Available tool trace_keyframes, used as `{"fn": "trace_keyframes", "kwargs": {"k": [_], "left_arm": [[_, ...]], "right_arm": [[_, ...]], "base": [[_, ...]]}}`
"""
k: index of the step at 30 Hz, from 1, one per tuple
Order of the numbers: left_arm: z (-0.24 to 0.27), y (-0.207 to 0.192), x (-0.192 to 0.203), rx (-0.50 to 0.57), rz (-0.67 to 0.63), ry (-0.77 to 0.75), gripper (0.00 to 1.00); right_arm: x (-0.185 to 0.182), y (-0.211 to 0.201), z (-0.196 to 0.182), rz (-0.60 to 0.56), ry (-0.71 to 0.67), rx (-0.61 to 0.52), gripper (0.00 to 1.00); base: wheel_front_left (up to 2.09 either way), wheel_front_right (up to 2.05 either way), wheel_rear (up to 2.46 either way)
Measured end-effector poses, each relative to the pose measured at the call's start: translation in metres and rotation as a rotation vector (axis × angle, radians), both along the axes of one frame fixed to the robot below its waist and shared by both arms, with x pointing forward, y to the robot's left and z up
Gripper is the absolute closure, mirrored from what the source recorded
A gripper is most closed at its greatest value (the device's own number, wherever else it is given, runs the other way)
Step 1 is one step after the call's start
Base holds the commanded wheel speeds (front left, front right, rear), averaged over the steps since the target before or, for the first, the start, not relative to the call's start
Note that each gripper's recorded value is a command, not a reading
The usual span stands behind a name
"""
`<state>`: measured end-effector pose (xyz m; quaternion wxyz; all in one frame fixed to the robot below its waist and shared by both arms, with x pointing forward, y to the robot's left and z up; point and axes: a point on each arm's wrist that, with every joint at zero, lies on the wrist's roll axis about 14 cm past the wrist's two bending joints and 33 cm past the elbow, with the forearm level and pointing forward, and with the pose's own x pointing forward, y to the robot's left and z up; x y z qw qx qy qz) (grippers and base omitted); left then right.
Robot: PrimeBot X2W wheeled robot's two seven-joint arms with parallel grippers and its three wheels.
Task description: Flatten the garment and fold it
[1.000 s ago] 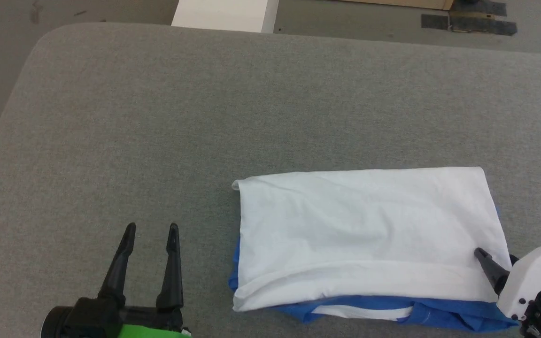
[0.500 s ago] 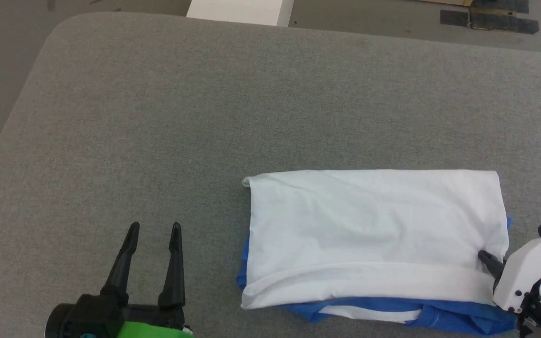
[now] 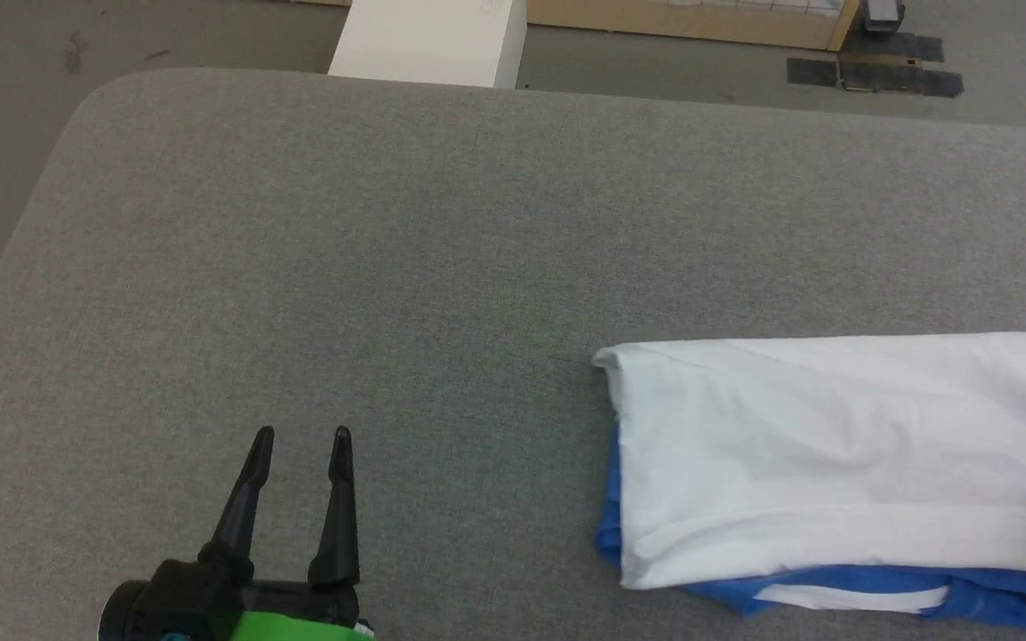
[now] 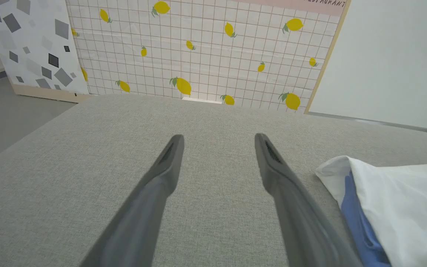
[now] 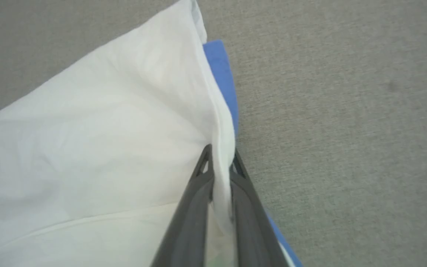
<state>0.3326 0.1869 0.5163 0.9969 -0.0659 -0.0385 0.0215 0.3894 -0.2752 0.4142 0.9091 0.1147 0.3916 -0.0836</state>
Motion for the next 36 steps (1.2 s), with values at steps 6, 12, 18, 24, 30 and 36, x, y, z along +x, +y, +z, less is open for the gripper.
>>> {"fn": "trace_keyframes", "kwargs": {"k": [6,12,18,24,30,36], "left_arm": [[0.003,-0.008,0.002,-0.013,-0.023,-0.013,0.00],[-0.002,-0.015,0.003,-0.028,-0.046,-0.001,0.00],[-0.005,-0.017,0.001,-0.048,-0.047,0.006,0.00],[-0.008,-0.014,-0.003,-0.050,-0.038,0.016,0.00],[-0.010,-0.010,-0.007,-0.054,-0.025,0.020,0.00],[-0.013,-0.009,-0.010,-0.066,-0.014,0.031,0.00]], "right_arm": [[-0.001,-0.021,0.028,-0.012,-0.035,-0.063,1.00],[0.010,0.031,0.053,0.160,-0.074,-0.030,1.00],[0.009,0.105,0.068,0.388,-0.081,0.031,1.00],[-0.005,0.164,0.069,0.574,-0.054,0.090,1.00],[-0.016,0.206,0.065,0.711,-0.031,0.125,1.00],[-0.018,0.231,0.052,0.765,-0.019,0.142,1.00]], "base": [[0.00,0.00,0.00],[0.00,0.00,0.00],[0.00,0.00,0.00],[0.00,0.00,0.00],[0.00,0.00,0.00],[0.00,0.00,0.00]]}}
